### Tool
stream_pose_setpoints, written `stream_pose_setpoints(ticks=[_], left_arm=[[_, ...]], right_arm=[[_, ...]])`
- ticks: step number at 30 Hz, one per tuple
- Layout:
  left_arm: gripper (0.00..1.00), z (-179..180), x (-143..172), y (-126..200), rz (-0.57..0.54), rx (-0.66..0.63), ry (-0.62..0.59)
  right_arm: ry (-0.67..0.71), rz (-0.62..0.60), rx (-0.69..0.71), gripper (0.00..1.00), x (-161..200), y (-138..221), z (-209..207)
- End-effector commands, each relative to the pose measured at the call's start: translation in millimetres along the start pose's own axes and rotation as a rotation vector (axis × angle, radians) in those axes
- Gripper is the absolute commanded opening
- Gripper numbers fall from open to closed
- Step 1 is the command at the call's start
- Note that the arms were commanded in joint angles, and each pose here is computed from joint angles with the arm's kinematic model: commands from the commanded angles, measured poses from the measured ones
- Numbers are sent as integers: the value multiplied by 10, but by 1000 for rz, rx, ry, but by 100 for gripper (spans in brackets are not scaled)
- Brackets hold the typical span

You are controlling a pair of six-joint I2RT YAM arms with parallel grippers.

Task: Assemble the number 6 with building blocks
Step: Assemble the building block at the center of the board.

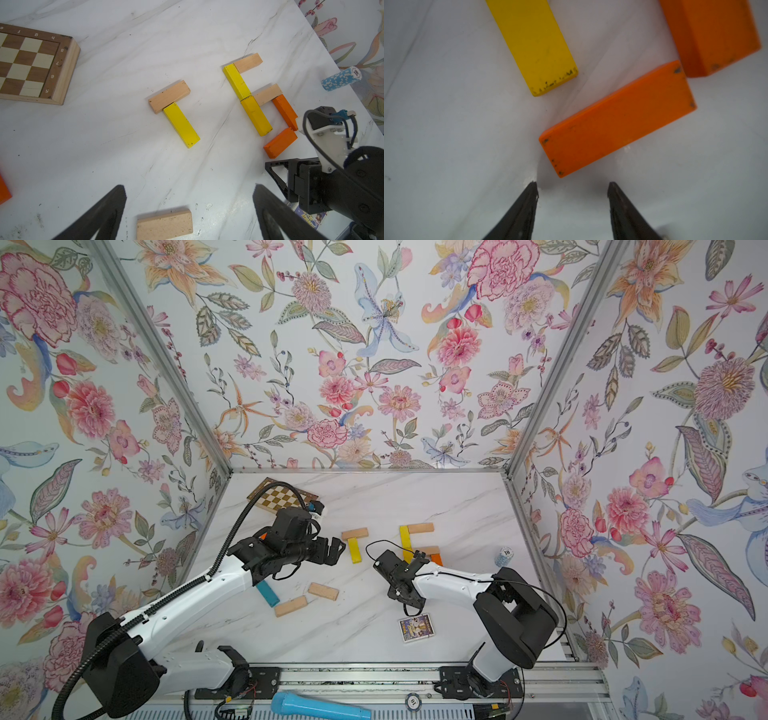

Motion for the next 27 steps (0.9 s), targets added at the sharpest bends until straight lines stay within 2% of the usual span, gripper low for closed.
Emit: stream_pose_setpoints(ticks=[1, 27], left_arm=[[99, -5, -20, 59, -26, 31, -8], [98, -12, -6, -24, -16, 61, 9]], right_arm=[[-20, -12, 40, 54, -30, -5, -16], [23, 8, 35, 46, -198, -130, -77]])
Point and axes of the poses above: each gripper's point midway between its finger pads, its own y axis back along the fingers, its own z axis along the line the jaws close on, x = y × z, the point moved 8 cm from there along y, back along the fingers, and after that the axes turned 5 degrees about y, right-handed, at the moved point
